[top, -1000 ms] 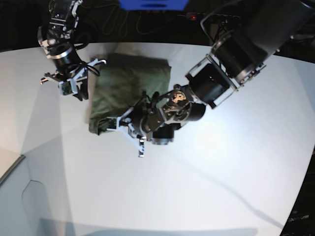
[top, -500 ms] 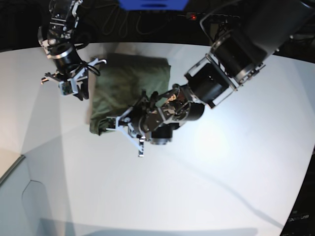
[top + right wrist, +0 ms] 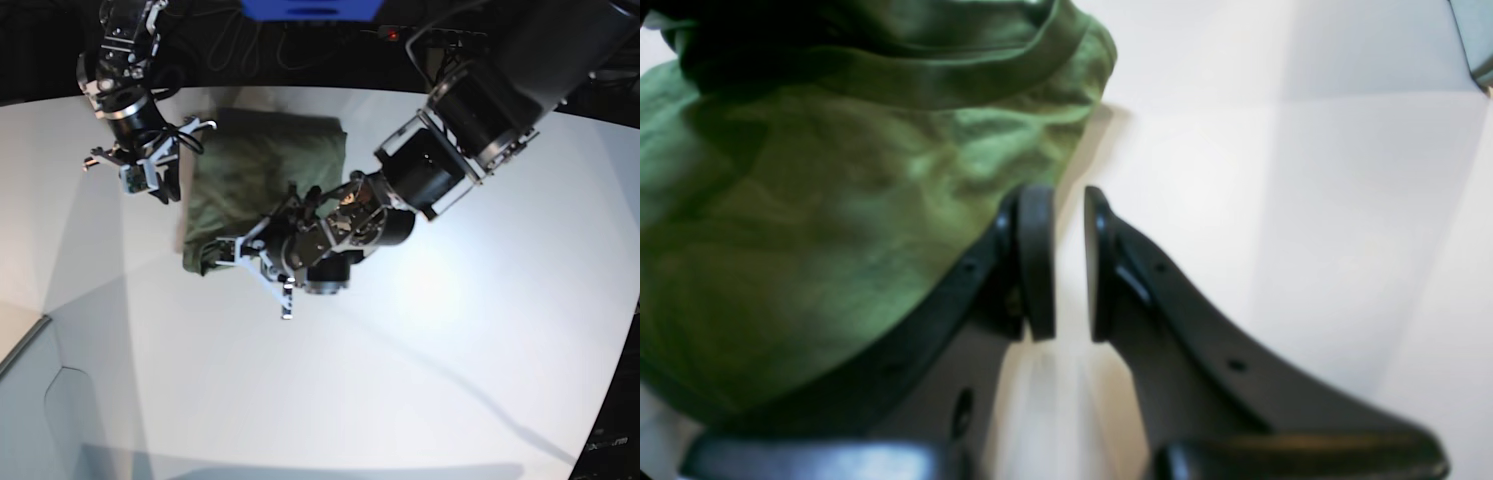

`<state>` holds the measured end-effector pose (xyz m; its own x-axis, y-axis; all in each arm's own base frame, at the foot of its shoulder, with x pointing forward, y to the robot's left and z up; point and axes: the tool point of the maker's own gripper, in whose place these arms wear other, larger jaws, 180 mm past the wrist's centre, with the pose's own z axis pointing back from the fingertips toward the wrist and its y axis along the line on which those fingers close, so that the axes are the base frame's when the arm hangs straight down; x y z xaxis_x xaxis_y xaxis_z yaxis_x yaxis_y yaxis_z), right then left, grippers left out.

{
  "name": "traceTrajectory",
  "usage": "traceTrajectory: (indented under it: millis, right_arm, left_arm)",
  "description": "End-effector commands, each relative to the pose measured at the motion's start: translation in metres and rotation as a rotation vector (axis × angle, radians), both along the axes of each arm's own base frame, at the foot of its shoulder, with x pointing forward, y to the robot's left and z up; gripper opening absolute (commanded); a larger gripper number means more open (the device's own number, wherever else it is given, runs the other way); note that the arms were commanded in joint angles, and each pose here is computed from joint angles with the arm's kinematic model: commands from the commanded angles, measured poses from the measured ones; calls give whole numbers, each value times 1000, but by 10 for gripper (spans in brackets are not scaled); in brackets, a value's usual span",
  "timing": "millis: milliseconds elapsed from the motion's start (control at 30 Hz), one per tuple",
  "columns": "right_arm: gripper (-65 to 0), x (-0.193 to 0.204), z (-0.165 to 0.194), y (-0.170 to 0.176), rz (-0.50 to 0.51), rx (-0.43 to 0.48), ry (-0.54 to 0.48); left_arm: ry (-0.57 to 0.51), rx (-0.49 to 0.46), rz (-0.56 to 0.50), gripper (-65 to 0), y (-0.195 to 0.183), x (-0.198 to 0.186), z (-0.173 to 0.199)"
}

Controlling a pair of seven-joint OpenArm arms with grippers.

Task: Layout the t-shirt on the table in an organized manner, then fold the t-shirt properly
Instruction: 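Push the folded shirt with the left gripper toward the right gripper, squaring it, then open both grippers and withdraw them from the folded shirt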

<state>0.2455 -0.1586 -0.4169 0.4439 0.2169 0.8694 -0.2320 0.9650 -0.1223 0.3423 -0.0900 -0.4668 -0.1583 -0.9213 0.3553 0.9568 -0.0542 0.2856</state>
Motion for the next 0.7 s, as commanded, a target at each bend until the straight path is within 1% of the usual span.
traceTrajectory:
  millis: [0, 100, 133, 167, 233, 367, 433, 500, 600, 667]
  right_arm:
    - [-581, 6, 13, -1, -3, 9, -55]
    - [-581, 6, 13, -1, -3, 9, -53]
    - [-581, 6, 13, -1, -3, 9, -53]
    - [-581, 6, 13, -1, -3, 9, -53]
    - [-581, 6, 13, -1, -3, 9, -53]
    - [-581, 6, 13, -1, -3, 8, -55]
    - [-581, 6, 13, 0, -3, 10, -55]
    - [-581, 5, 13, 0, -3, 10, -53]
    - [-581, 0, 9, 3, -7, 18, -39]
    - [-582, -2, 9, 4, -8, 20, -37]
  left_arm:
    - [-13, 54, -8, -501, 8, 6, 2]
    - [-36, 47, -11, -323, 7, 14, 10]
    - [-53, 33, -15, -283, 3, 18, 17]
    - [-67, 10, -5, -266, 1, 23, 24]
    - [-102, -50, 39, -266, 3, 38, 44]
    - [-162, -148, 79, -266, -5, 56, 78]
    - [-178, -174, 94, -266, -5, 60, 87]
    - [-201, -189, 117, -266, 3, 68, 96]
    - [-229, -227, 123, -266, 3, 69, 109]
    - [-273, -245, 151, -266, 15, 78, 125]
